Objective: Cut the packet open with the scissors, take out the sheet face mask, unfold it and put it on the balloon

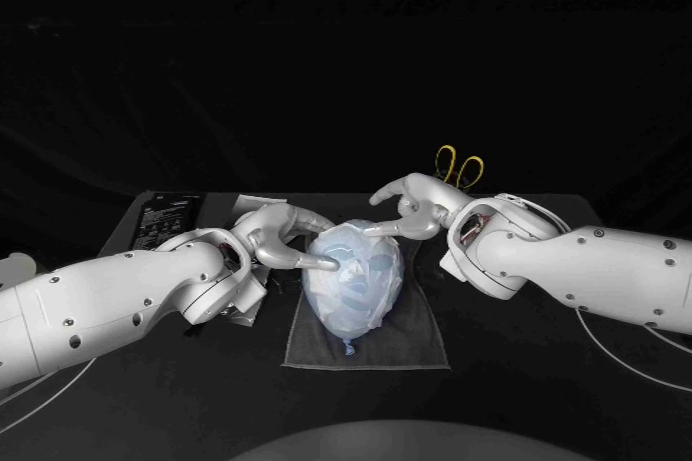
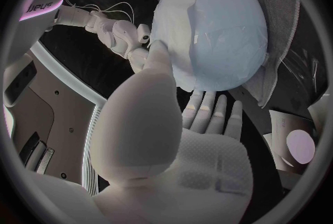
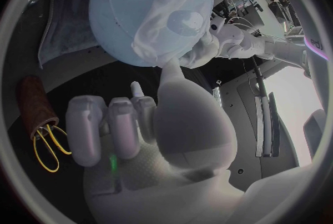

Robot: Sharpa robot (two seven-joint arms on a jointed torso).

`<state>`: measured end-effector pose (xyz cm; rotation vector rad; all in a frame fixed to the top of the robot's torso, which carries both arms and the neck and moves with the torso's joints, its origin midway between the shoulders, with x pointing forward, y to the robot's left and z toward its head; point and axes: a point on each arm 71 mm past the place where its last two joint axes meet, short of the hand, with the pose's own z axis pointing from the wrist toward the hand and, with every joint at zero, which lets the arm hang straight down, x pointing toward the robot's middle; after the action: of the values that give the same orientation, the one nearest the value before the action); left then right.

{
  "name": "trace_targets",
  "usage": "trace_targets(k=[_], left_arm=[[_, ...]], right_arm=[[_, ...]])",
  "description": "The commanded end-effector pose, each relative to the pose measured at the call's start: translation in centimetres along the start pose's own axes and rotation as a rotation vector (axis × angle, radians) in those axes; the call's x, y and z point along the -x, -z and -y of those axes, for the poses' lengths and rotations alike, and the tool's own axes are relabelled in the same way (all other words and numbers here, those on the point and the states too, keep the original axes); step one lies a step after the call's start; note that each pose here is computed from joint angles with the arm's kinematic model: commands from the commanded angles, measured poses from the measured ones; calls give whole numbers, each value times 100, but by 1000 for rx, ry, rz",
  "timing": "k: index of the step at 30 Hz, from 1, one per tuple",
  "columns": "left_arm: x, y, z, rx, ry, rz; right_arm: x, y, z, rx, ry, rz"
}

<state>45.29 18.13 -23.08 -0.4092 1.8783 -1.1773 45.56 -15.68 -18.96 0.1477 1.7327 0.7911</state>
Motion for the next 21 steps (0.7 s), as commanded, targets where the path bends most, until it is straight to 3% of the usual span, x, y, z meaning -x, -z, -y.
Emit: trace_targets(k=[1, 9, 16, 21], left_arm=[[-55, 1, -2, 5, 6, -34], [-60, 3, 3, 4, 7, -36], [-56, 8, -1, 5, 8, -35], [-54, 11, -2, 6, 8, -35]], right_arm=[[57, -39, 43, -12, 68, 76], [128, -121, 59, -8, 141, 186], [140, -185, 76, -21, 140, 213], [147, -157, 55, -3, 121, 219]])
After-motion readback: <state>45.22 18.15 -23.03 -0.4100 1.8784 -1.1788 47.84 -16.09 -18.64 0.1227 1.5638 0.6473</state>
